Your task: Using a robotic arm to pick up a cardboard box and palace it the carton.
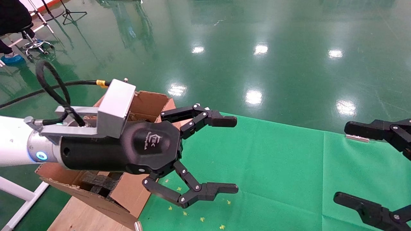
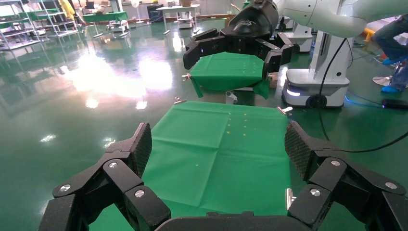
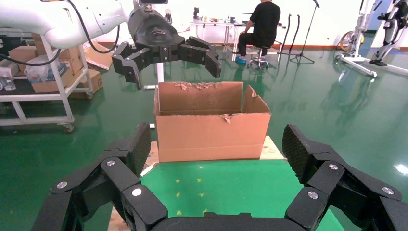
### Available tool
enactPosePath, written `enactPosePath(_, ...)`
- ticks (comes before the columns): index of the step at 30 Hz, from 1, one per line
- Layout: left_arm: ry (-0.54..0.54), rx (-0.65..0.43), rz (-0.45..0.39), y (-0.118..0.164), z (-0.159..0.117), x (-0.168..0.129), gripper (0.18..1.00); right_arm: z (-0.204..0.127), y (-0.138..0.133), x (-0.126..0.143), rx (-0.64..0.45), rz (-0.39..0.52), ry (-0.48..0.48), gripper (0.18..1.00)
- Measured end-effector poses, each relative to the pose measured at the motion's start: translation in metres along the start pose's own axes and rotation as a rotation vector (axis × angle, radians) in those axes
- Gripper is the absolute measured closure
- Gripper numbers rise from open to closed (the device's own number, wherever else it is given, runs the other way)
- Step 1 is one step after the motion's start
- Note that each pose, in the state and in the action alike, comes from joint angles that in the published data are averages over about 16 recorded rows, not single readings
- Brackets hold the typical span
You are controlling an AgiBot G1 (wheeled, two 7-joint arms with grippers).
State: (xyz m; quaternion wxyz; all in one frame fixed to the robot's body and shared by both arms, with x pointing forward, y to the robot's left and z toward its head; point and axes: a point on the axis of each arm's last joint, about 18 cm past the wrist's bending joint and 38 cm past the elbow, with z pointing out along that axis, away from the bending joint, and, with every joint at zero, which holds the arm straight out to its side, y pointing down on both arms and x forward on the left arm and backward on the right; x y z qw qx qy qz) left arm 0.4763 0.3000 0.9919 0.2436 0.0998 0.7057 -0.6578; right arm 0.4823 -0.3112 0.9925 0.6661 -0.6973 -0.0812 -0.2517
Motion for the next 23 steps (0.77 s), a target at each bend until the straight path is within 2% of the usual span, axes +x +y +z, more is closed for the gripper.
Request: enactPosePath(23, 0.000, 0.000, 0.000, 0.0000, 0.0000, 0.0000, 0.183, 0.0000, 0.0000, 0.0000, 0.000, 0.000, 0.000, 0.178)
